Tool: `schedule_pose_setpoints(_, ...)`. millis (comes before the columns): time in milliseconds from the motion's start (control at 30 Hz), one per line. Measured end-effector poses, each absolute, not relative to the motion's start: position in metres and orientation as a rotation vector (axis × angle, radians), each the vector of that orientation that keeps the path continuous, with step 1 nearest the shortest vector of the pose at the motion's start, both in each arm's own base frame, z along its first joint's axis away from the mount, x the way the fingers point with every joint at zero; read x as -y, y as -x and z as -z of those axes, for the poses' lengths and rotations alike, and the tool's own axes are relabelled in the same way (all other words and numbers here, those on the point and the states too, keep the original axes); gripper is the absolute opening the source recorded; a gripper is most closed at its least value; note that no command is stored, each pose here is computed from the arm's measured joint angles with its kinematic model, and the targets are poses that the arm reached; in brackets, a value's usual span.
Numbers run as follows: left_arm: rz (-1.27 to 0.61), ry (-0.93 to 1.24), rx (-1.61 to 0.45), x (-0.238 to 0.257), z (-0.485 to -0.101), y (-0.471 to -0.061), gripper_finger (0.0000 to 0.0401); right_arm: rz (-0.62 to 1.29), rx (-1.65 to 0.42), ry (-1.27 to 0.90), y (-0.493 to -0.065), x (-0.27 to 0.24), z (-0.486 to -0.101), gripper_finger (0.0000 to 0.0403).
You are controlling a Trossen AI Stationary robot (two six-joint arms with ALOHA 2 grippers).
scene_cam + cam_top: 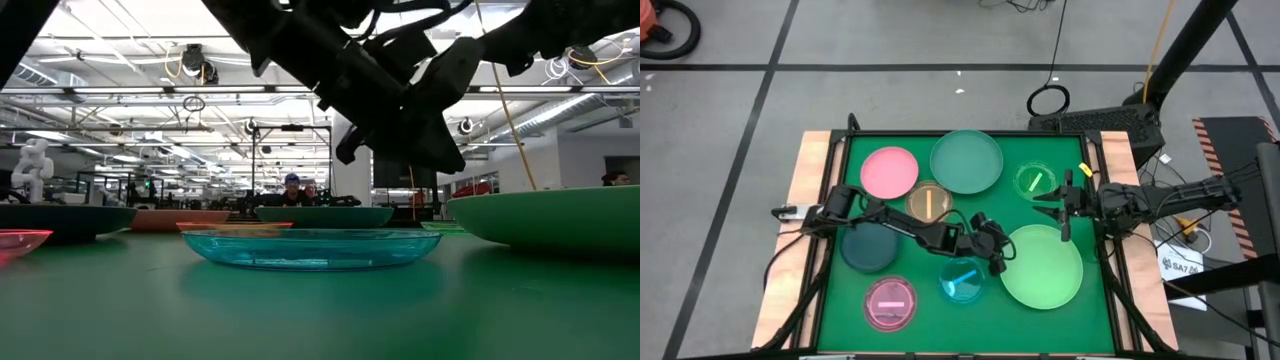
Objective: Stack plastic plates
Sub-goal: Stack the light green plate on top of the green plate
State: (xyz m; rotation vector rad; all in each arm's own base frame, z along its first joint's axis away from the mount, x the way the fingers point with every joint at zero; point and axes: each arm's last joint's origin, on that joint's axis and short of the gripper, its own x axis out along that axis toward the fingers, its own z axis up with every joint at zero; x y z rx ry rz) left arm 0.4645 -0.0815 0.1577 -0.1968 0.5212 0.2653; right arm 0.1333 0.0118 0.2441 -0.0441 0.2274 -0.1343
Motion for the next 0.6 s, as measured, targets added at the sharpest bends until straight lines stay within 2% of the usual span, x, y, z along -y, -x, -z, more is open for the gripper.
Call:
schedule_pose_setpoints(167,-0.259,0.145,-0.541,0.0795,-0.157,-0.464,0.0063,0.134,-0.227,0.044,-0.1333,-0.0118,-0.2443,0.0102)
schedule_pose_setpoints(467,-0.261,0.143,-0.546,0.0797,-0.1533,-0.4645,0.0156,0.136,-0.219,0.042,-0.1335,-0.0118,-0.2451,0.0102)
schedule_pose_setpoints(600,-0.292,0.136,-0.541,0.078,-0.1529,-0.4645,0.0179,0.137,-0.211,0.033,-0.1336,-0.0118,-0.2459,0.0102)
